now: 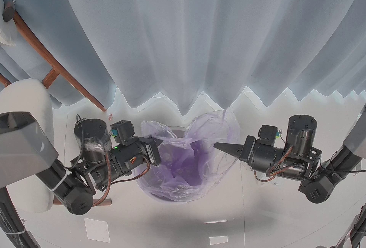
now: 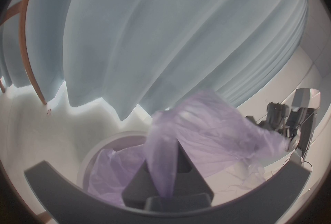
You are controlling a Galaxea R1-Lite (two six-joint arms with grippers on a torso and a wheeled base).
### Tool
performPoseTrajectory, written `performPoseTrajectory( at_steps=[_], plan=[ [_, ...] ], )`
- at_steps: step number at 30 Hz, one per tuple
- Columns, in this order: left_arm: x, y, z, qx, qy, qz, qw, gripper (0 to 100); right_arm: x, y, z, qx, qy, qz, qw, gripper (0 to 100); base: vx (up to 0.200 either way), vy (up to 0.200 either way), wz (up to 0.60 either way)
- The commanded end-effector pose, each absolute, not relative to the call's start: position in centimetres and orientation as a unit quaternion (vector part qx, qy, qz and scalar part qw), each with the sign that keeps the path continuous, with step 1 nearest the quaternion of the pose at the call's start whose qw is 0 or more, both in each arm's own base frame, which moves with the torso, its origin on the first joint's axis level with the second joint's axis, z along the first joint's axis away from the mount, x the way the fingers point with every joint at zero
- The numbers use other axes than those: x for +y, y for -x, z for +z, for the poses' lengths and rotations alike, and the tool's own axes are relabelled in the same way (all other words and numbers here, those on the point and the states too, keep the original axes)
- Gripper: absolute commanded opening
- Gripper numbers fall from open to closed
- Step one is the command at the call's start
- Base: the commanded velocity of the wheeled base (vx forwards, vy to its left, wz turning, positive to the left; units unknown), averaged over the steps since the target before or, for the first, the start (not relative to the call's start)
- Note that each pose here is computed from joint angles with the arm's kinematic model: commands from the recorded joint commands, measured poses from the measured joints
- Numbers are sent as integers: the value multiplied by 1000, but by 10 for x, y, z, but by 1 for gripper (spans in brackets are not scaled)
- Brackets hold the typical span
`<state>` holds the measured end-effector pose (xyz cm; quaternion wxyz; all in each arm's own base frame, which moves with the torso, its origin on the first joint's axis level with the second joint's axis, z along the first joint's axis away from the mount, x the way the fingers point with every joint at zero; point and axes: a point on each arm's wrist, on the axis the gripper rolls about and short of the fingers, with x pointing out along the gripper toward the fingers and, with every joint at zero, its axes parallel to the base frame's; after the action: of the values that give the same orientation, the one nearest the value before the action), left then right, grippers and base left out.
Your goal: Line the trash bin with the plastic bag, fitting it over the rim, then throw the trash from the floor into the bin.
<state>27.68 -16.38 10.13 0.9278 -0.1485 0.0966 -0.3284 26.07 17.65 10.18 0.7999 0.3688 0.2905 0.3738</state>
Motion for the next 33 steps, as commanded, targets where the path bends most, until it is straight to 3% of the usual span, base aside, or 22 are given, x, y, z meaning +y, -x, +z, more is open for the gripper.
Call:
performPoseTrajectory(
  at_steps=[1,14,33],
  plan=[
    [-158,-293,128,105,158,-310,932,0,193,-281,109,290,-365,370,803,0,0,0,0],
    [-128,-305,118,148,162,-252,942,0,204,-326,94,287,-368,348,813,0,0,0,0],
    [-110,-340,85,191,174,-202,945,0,179,-375,75,274,-383,298,830,0,0,0,0]
  ],
)
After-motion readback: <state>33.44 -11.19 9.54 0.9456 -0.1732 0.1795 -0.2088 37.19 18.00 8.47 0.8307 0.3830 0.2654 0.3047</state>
